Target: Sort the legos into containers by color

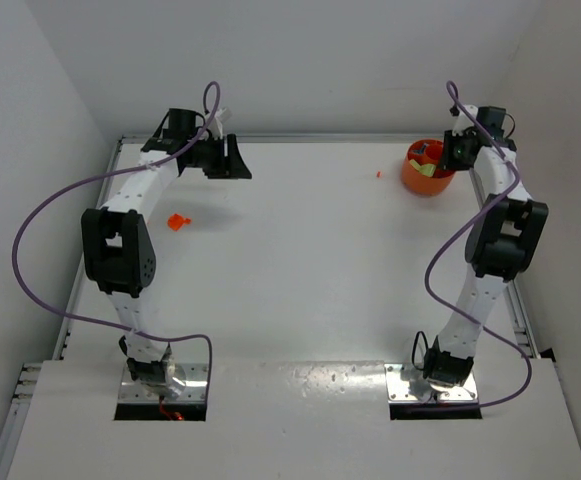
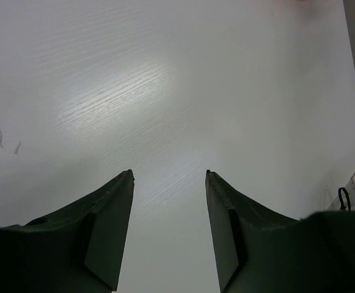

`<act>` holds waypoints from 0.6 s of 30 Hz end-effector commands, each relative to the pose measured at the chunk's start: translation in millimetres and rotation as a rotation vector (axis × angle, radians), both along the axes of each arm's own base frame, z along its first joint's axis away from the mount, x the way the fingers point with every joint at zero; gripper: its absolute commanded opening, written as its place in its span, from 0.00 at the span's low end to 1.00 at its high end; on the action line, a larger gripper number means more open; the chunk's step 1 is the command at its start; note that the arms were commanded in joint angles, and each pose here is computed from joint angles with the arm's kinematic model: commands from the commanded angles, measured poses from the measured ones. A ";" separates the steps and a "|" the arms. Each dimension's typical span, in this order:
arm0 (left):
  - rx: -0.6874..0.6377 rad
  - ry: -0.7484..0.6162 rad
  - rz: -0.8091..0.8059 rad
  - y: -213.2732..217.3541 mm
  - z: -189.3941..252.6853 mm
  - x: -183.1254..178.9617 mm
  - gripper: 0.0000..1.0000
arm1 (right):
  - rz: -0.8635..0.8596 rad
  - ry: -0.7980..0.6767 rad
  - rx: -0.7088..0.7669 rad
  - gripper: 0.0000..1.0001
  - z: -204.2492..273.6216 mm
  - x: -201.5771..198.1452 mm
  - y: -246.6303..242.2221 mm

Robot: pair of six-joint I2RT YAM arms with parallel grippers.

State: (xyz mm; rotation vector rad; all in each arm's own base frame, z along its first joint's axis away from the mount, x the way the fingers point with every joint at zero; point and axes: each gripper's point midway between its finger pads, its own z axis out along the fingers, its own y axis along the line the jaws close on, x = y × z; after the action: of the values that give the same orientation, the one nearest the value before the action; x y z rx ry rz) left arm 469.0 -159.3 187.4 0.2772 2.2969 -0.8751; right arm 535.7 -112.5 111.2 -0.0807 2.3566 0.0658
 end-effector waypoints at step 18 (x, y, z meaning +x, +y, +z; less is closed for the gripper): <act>-0.028 -0.031 -0.016 -5.4 17.8 3.4 0.55 | -0.027 -0.040 -0.051 0.35 5.5 16.5 -13.5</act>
State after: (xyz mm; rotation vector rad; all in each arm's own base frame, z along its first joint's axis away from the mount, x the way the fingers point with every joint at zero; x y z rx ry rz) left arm 467.7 -160.6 188.4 0.2813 2.2958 -0.8884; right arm 535.9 -119.2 91.4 -0.0728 2.3962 0.0332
